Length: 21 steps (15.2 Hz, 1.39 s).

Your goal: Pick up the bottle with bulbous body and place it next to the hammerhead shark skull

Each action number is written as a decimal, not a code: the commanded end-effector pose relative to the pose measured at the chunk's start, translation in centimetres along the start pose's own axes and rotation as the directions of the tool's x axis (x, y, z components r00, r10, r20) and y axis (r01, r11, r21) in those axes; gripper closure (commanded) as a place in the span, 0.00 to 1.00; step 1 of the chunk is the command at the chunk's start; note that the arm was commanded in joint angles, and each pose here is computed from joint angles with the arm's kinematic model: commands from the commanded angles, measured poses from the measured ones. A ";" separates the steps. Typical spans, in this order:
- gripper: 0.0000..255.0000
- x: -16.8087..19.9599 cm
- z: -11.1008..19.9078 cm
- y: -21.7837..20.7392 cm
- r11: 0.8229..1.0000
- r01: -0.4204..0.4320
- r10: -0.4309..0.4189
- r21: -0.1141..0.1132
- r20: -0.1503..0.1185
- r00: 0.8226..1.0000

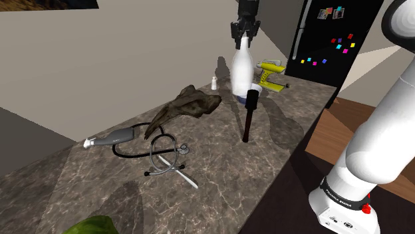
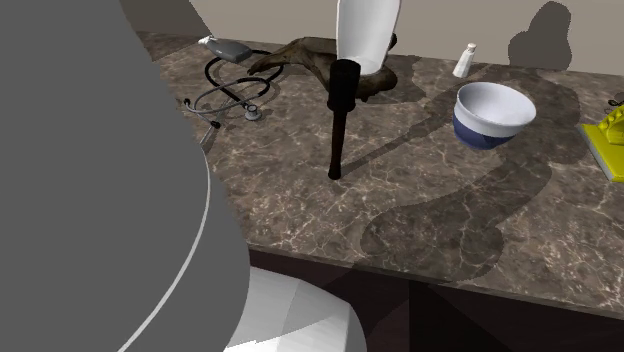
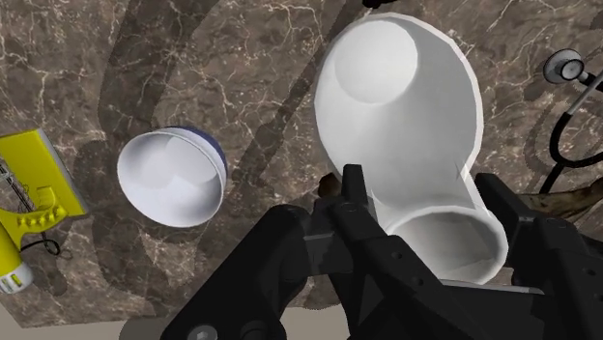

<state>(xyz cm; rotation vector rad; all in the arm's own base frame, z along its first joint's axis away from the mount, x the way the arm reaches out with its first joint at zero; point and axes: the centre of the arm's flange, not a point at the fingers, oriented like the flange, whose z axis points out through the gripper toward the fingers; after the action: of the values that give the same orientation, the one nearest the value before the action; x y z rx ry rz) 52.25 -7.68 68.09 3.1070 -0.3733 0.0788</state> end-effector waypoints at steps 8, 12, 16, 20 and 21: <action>1.00 -0.3 4.7 -0.1 1.000 0.000 0.000 0.000 -0.001 1.000; 1.00 -0.4 6.9 -0.1 1.000 0.000 0.000 0.000 -0.001 1.000; 1.00 -0.5 9.0 -0.1 1.000 0.000 0.000 0.000 -0.001 1.000; 1.00 -0.6 11.1 -0.1 1.000 0.000 0.000 0.000 -0.001 1.000; 1.00 -0.7 11.6 -0.1 1.000 0.000 0.000 0.000 -0.001 1.000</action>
<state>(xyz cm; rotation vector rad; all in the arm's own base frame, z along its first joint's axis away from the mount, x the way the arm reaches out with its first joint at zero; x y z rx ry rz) 52.24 -7.53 56.94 3.1070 -0.3732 0.0785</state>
